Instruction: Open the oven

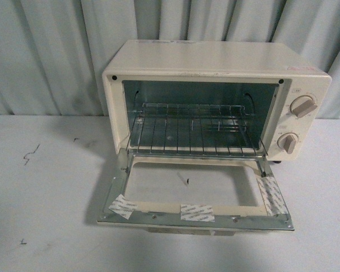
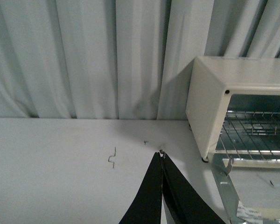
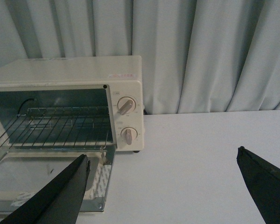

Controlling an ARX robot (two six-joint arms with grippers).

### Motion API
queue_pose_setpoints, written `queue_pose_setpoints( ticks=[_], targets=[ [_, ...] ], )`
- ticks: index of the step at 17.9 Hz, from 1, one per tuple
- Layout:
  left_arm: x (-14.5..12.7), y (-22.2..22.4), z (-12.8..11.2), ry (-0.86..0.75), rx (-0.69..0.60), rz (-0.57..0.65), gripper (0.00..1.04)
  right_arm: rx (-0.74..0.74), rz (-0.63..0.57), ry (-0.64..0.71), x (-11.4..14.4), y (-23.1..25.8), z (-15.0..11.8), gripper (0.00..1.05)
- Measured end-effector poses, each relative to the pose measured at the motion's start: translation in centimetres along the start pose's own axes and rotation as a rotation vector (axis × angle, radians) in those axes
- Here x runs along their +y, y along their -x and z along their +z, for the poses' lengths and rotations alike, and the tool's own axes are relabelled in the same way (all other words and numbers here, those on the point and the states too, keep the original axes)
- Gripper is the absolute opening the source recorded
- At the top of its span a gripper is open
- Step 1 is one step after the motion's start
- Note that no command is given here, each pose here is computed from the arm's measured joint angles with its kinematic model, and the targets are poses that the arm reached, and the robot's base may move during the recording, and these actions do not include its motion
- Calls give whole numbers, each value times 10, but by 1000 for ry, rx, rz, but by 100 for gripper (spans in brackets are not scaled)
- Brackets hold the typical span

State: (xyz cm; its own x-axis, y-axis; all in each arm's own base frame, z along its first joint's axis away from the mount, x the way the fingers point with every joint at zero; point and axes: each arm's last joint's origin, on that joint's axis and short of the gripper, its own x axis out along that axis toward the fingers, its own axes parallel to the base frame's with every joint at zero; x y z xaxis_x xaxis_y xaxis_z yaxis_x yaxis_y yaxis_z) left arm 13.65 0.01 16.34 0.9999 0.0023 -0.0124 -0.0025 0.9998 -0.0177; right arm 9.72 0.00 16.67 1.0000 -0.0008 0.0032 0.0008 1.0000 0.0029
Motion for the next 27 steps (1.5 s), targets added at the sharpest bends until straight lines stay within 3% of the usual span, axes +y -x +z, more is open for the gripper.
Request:
queue_pose_setpoints(
  ticks=[25, 26, 27],
  targets=[
    [0, 39, 1, 0, -8, -2, 2, -2, 1, 0, 0, 0, 0, 98],
    [0, 39, 1, 0, -8, -1, 5, -1, 1, 0, 0, 0, 0, 98],
    [0, 39, 1, 0, -8, -1, 19, -1, 0, 0, 0, 0, 0, 98]
  ],
)
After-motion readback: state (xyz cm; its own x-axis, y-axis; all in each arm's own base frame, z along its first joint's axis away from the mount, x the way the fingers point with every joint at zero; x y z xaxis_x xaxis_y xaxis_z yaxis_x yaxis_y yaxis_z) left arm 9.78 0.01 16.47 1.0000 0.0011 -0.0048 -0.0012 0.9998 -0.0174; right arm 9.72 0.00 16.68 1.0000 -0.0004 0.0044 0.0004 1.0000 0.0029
